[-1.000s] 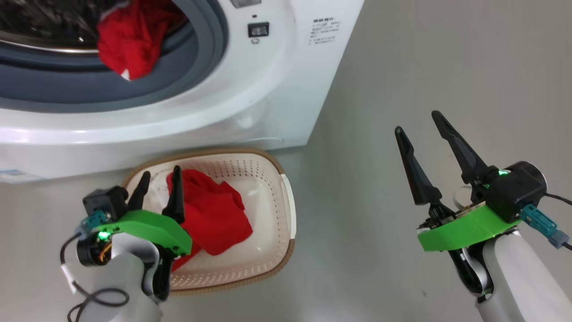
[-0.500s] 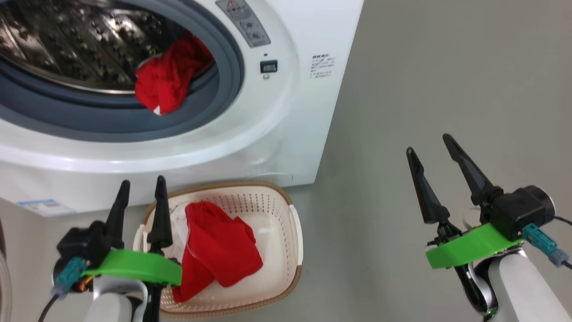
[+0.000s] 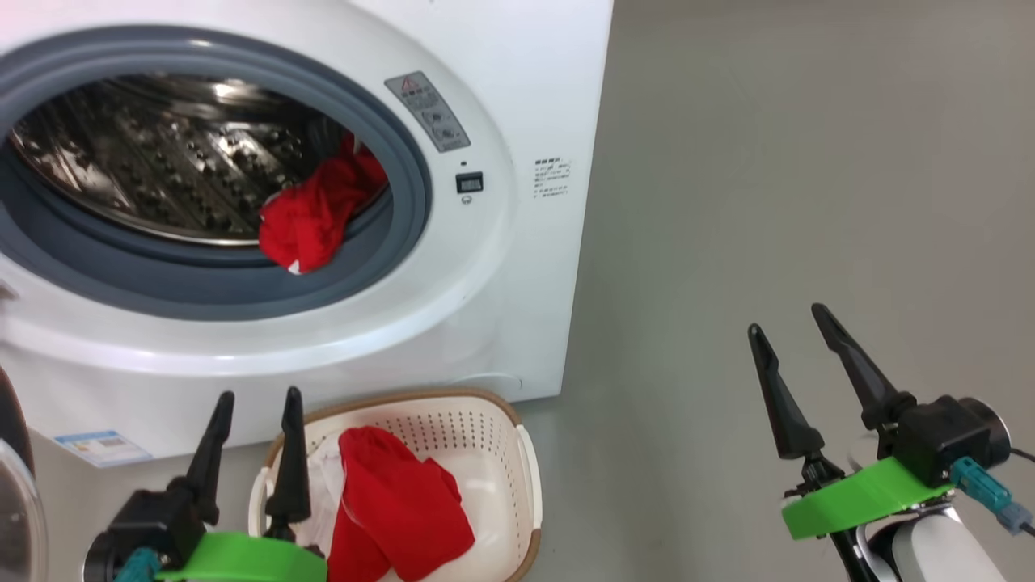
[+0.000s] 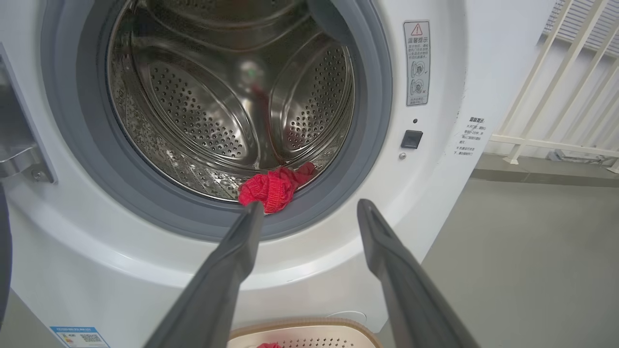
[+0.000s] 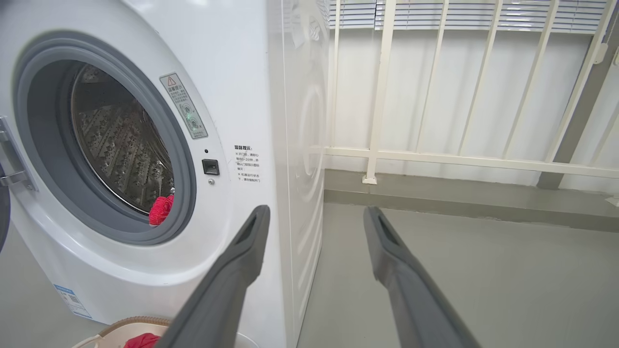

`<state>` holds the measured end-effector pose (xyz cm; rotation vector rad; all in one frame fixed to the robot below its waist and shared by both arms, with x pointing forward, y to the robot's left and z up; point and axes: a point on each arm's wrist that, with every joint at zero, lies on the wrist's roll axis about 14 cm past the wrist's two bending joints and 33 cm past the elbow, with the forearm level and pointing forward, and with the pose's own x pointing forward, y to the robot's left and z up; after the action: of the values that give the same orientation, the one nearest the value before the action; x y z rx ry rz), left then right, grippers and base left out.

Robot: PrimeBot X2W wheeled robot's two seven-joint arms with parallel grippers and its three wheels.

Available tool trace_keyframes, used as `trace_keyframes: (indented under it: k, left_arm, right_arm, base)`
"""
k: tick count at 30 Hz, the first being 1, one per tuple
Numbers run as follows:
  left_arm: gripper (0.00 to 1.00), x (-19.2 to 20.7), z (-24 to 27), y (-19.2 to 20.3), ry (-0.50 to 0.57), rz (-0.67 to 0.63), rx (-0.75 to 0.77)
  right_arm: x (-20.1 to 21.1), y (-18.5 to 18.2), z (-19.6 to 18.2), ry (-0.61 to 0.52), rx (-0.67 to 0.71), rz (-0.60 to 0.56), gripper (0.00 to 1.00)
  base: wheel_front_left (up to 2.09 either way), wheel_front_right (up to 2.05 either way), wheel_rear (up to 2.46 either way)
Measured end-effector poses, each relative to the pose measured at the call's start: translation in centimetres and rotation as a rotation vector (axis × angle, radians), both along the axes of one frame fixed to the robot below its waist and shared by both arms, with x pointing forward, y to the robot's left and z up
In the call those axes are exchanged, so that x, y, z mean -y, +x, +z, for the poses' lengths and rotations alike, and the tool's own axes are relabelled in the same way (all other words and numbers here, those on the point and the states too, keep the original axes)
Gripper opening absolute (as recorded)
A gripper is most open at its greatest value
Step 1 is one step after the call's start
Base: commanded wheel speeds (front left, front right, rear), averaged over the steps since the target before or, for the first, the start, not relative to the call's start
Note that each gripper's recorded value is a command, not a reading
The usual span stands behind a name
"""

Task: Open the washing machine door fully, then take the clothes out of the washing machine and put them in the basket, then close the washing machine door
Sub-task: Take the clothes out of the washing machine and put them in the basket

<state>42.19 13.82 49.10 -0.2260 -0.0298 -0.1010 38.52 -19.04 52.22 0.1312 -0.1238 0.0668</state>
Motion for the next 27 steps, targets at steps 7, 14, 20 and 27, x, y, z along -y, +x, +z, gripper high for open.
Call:
trace_keyframes:
  k: [7,14,20,27]
  left_arm:
    - [1.0,-0.2,0.0,-2.3,0.019,-0.002,-0.003]
    - [1.0,-0.6,0.6,-3.8,0.02,0.009,0.004]
    - [1.0,-1.3,1.6,-4.3,0.021,0.029,0.03]
    - [1.0,-1.7,1.6,-4.8,0.024,0.035,0.03]
  right_arm:
    - [0.1,-1.9,0.1,0.009,0.004,-0.01,1.0]
    - [0.0,-3.4,1.0,0.011,0.033,-0.006,1.0]
    - [-0.2,-3.8,1.6,0.009,0.054,0.0,1.0]
    - [-0.3,-3.9,2.0,0.01,0.066,0.004,1.0]
  base:
    - [0.0,0.0,0.0]
    - [0.0,0.0,0.0]
    - [0.0,0.0,0.0]
    - [0.0,0.0,0.0]
